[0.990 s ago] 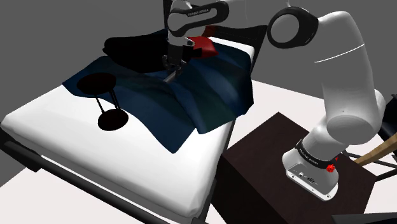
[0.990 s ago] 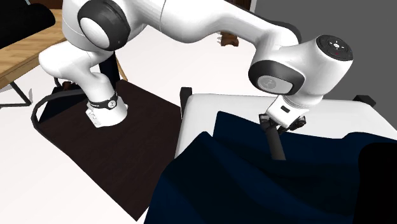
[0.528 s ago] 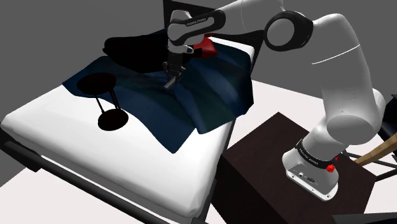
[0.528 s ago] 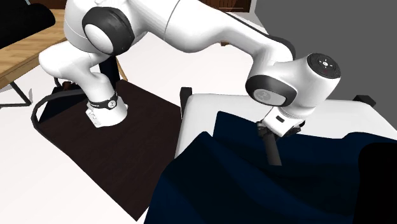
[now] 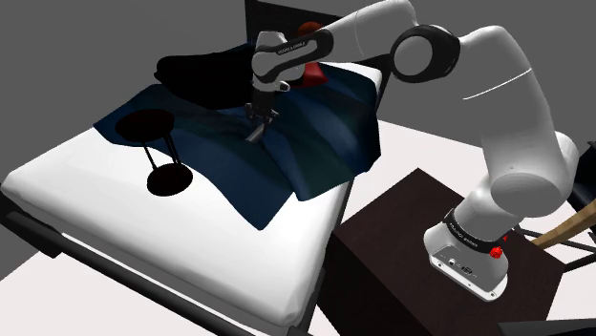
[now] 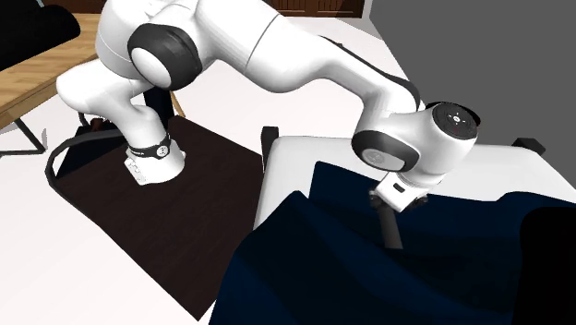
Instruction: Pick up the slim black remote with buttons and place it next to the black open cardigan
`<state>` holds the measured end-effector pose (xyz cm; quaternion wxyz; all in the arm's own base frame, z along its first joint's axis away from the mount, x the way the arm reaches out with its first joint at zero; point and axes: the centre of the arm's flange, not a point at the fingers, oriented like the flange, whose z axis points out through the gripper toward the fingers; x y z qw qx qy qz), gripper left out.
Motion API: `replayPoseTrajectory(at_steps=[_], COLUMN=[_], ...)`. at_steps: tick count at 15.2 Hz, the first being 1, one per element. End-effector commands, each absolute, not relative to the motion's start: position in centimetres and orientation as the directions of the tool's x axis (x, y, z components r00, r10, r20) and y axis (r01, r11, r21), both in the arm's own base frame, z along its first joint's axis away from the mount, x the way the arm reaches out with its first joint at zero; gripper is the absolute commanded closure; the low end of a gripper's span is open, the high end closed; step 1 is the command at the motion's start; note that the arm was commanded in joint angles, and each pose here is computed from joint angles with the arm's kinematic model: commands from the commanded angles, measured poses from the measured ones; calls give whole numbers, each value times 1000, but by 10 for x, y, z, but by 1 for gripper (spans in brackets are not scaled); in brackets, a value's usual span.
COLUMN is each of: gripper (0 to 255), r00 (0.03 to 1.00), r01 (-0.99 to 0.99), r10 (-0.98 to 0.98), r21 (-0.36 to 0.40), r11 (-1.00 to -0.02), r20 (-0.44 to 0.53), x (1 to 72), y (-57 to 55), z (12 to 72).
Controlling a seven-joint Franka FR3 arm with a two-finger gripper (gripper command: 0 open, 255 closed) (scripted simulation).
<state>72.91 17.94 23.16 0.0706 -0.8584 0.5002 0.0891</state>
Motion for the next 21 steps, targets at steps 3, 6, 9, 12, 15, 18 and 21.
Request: replayPoseTrajectory(at_steps=[3,6,9,12,15,18,21], gripper=[255,255,255,255,255,255,255], r00=[484,484,484,484,484,484,484], r01=[-871,-871,-871,-871,-871,-871,-871], r10=[-846,-846,-846,-846,-846,-846,-846], r21=[-32,-32,-32,-32,-32,-32,-32], r11=[-490,-490,-490,-490,-490,-490,-490], r20=[-224,-224,-224,-224,-224,-224,-224], x=[730,730,730,730,730,730,730], y=[179,179,179,179,179,179,179], z=[210,194,178,163,147,129,129])
